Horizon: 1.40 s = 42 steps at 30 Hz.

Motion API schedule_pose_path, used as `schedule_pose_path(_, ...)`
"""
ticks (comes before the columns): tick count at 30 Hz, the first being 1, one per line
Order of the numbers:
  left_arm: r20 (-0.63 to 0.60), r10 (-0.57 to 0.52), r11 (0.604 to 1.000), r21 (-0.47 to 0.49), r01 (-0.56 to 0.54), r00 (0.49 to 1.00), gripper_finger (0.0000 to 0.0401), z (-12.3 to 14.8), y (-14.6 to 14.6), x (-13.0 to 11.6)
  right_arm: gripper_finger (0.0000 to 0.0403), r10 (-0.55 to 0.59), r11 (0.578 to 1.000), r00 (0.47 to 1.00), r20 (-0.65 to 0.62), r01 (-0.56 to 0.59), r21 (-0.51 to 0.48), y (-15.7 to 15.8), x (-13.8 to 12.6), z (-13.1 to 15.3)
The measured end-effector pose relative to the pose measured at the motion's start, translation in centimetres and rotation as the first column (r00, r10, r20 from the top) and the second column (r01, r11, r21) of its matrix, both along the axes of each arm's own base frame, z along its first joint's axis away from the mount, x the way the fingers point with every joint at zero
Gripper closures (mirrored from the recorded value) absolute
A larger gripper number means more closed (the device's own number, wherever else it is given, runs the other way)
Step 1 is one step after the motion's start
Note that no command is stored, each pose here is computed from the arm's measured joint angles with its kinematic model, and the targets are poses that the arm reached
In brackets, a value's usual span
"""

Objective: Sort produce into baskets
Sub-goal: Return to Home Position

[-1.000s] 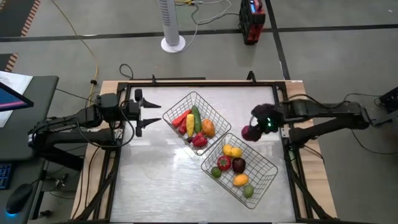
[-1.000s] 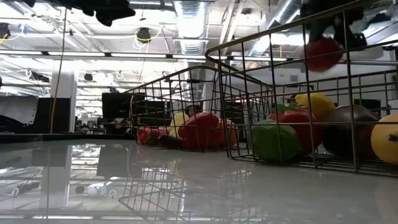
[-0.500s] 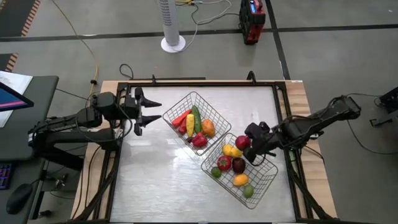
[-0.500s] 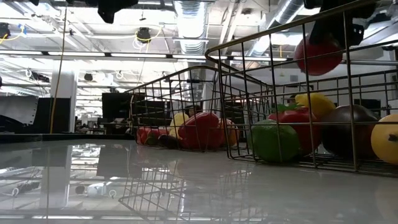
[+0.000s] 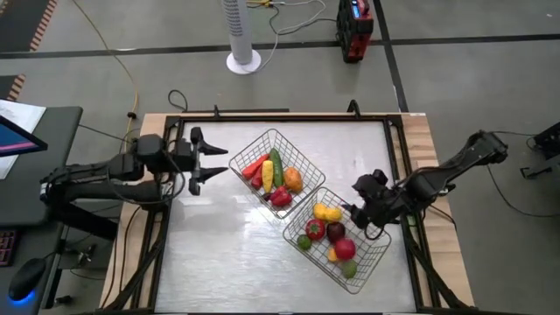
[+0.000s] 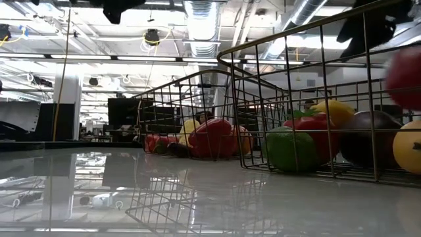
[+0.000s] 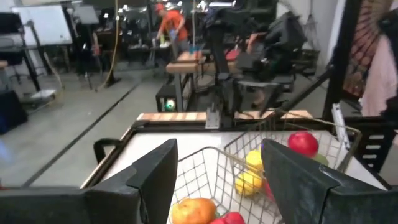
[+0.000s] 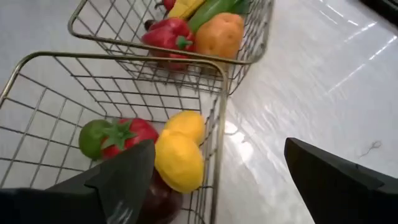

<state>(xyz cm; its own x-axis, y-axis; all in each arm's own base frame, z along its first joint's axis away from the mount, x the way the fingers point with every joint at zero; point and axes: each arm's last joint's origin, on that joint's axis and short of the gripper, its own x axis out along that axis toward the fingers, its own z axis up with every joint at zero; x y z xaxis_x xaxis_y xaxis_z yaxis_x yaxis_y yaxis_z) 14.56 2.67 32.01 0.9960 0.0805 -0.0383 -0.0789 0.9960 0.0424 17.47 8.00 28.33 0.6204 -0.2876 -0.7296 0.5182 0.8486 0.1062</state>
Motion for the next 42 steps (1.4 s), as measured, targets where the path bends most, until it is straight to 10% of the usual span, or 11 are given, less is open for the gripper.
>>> schedule_pose_path(27, 0.060, 0.137, 0.990, 0.005, -0.138, 0.989, 0.0243, -4.6, -0.6, -6.1, 0.0027, -0.072, 0.996, 0.857, 0.510, 0.088, -0.007, -7.1, -10.4, -7.4)
schedule_pose_path(34, 0.061, 0.112, 0.994, -0.022, -0.111, 0.992, 0.0263, -4.9, -0.6, -5.9, 0.0027, -0.068, 0.994, 0.749, 0.659, 0.106, -0.017, -7.4, -10.9, -7.4)
schedule_pose_path(42, 0.090, 0.087, 0.996, -0.017, -0.086, 0.992, 0.0268, -8.5, -0.3, -4.6, 0.0027, 0.016, 0.985, 0.743, 0.669, 0.103, -0.138, -7.2, -10.2, -7.9)
